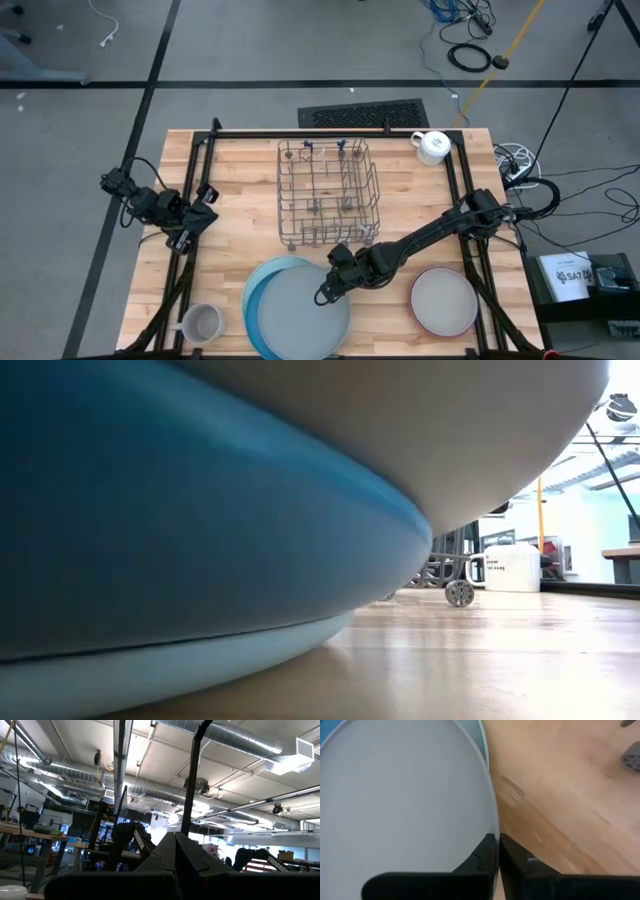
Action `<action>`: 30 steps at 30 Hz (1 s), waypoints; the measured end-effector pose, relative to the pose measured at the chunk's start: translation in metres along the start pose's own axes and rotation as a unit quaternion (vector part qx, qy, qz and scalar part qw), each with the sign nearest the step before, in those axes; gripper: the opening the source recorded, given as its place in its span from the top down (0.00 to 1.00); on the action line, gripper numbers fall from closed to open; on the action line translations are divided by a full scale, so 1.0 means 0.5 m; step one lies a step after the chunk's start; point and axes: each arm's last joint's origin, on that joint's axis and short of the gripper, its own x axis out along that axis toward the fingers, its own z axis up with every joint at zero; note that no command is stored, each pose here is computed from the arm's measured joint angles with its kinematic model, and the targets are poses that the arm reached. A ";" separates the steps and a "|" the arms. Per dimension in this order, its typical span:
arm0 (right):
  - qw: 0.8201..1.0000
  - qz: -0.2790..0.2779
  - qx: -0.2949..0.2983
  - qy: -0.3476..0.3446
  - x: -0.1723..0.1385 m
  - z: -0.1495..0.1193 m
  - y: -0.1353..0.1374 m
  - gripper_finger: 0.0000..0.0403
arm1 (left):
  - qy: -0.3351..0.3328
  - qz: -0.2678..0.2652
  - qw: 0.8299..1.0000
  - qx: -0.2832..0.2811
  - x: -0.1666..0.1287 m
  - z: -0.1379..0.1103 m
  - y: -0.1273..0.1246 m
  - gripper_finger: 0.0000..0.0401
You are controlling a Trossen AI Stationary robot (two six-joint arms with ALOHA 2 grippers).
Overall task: Sort dishes
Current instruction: Put the large gray plate into the dish rack
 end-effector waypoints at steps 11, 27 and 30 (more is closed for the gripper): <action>0.998 0.013 -0.036 -0.055 -0.043 0.014 0.008 1.00 | 0.000 0.000 1.000 0.000 0.000 0.000 0.000 1.00; 0.946 0.048 -0.185 -0.262 -0.214 0.072 0.029 1.00 | 0.000 0.000 1.000 0.000 0.000 0.000 0.000 1.00; 0.920 0.046 -0.222 -0.321 -0.269 0.086 0.031 1.00 | 0.000 0.001 1.000 0.000 0.000 0.000 0.000 1.00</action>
